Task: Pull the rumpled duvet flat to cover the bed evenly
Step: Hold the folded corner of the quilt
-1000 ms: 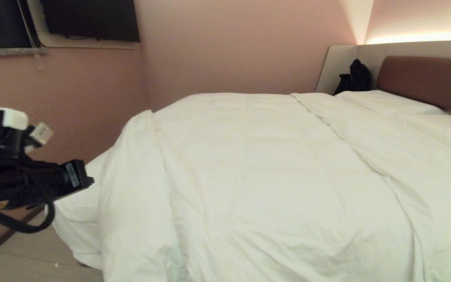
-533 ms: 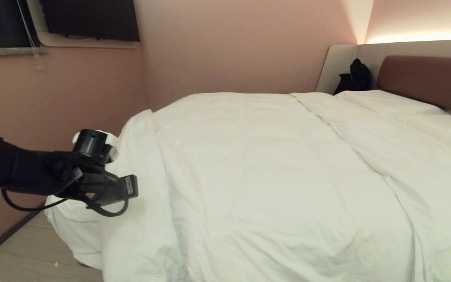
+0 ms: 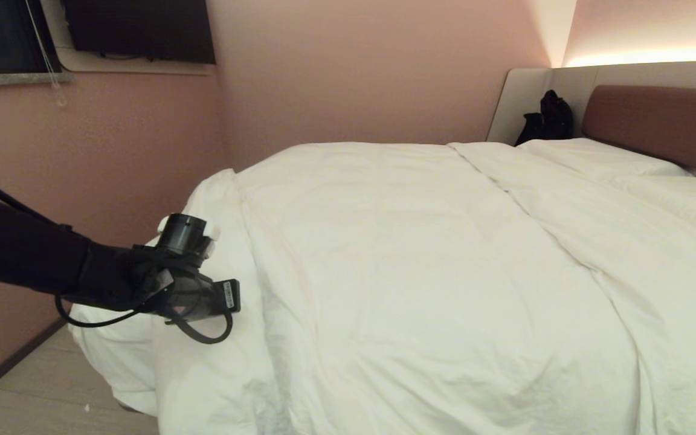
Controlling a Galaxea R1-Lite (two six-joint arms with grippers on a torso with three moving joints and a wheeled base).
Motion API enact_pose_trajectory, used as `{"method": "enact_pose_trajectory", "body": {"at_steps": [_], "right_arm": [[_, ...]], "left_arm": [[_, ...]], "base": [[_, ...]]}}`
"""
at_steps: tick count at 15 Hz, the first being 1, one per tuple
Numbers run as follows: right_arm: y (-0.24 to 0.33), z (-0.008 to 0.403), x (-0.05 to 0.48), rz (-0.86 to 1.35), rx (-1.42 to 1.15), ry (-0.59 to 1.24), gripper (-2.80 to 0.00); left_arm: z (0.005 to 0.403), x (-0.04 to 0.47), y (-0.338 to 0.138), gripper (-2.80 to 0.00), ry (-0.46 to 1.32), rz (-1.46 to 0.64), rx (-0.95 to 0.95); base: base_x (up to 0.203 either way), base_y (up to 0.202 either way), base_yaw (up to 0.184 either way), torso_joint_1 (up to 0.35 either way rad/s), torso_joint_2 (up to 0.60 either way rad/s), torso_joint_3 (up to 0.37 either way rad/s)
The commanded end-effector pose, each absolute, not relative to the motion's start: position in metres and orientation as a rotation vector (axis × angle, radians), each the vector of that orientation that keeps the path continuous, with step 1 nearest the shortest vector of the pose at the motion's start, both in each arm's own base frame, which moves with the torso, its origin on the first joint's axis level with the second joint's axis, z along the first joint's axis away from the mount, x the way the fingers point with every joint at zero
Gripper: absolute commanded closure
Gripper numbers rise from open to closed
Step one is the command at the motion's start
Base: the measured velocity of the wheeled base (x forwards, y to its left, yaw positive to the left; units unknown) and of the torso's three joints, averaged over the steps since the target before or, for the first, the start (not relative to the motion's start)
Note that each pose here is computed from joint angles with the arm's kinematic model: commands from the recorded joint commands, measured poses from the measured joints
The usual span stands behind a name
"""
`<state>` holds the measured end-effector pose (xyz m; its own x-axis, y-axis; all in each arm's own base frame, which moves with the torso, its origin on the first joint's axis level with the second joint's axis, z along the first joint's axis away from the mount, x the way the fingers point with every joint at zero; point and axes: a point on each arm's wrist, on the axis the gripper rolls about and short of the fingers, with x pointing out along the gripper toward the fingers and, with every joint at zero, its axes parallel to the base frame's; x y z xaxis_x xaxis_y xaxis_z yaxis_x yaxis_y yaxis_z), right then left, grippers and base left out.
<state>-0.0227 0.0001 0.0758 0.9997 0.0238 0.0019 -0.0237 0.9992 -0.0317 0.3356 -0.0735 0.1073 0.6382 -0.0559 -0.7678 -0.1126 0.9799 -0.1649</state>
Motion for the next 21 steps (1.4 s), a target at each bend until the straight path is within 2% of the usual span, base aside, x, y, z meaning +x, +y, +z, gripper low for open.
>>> {"method": "enact_pose_trajectory", "body": {"at_steps": [1,15,21], "right_arm": [[0.0,0.076,-0.023,0.025,-0.032,-0.002,0.0],[0.0,0.076,-0.023,0.024,-0.032,-0.003,0.0],[0.0,0.076,-0.023,0.026,-0.032,-0.003,0.0]], "left_arm": [[0.102,0.337,-0.079,-2.8,0.892,0.025,-0.187],[0.065,0.355,-0.092,-2.8,0.898,0.024,0.089],[0.045,0.363,-0.095,-2.8,0.941,0.014,0.132]], "base": [[0.0,0.0,0.0,0.0,0.0,0.0],[0.0,0.0,0.0,0.0,0.0,0.0],[0.0,0.0,0.0,0.0,0.0,0.0]]}}
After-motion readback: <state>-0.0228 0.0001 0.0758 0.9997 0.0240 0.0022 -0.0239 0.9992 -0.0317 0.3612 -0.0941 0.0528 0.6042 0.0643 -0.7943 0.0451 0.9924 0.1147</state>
